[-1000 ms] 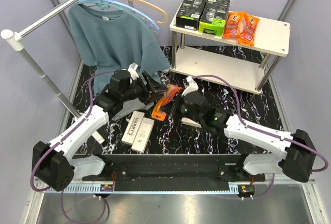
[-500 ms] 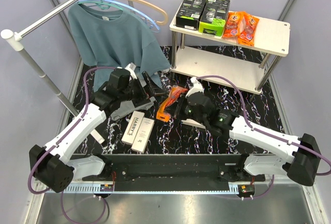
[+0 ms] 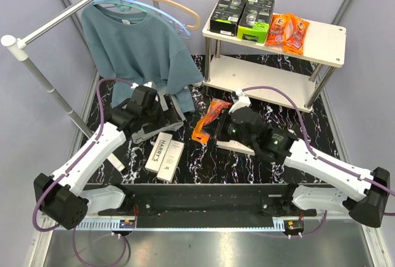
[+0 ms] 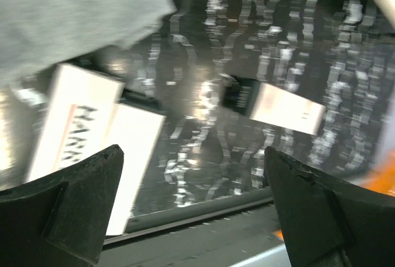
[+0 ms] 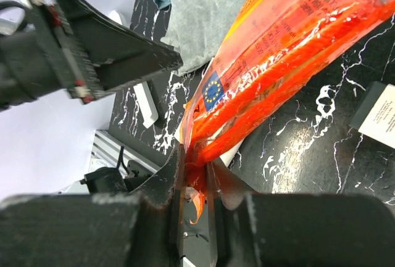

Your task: Place and organize the shaving razors onto the shelf

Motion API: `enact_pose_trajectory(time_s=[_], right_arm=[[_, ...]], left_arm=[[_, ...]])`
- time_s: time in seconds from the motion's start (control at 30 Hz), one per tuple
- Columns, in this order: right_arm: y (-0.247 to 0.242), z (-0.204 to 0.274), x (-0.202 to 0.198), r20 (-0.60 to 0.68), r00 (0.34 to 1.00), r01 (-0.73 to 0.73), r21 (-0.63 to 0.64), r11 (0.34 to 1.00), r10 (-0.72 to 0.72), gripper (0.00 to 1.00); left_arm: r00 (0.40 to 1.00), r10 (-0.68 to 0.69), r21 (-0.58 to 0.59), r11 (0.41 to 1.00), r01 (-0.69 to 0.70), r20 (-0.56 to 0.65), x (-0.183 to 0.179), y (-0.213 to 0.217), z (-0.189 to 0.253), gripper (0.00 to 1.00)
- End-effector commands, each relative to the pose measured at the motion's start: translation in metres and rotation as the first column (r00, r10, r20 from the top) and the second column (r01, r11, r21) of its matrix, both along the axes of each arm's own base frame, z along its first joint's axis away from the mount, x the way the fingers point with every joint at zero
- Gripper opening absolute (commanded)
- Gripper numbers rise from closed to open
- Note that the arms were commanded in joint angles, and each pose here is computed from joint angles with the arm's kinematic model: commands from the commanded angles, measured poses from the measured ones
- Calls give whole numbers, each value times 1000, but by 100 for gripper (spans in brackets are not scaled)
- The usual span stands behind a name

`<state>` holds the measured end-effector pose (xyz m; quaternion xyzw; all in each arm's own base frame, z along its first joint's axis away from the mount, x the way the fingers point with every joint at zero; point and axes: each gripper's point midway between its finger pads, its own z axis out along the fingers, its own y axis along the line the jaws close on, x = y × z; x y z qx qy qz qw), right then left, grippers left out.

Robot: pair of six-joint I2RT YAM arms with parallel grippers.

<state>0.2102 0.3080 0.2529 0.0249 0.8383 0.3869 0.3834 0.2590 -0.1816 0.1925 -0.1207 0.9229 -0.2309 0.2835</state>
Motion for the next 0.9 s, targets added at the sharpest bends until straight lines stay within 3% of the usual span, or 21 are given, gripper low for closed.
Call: enact_pose_trajectory(time_s=[0.0, 0.27, 0.47, 0.87], right_arm=[[-13, 33, 2, 61, 998, 33, 21, 999, -34, 9], [-32, 56, 1, 101, 993, 57, -25, 998, -55, 9], [-35, 102, 8, 176, 984, 52, -50, 997, -42, 11], [-44, 181, 65, 276, 961, 15, -86, 996, 9, 11]], left_arm=[[998, 60, 178, 982, -63, 23, 6, 32, -3, 99], [998, 53, 244, 969, -44, -33, -1, 40, -23, 99], [997, 48, 254, 967, -31, -62, -5, 41, -35, 99], [996, 34, 250, 968, -12, -83, -9, 39, -45, 99]])
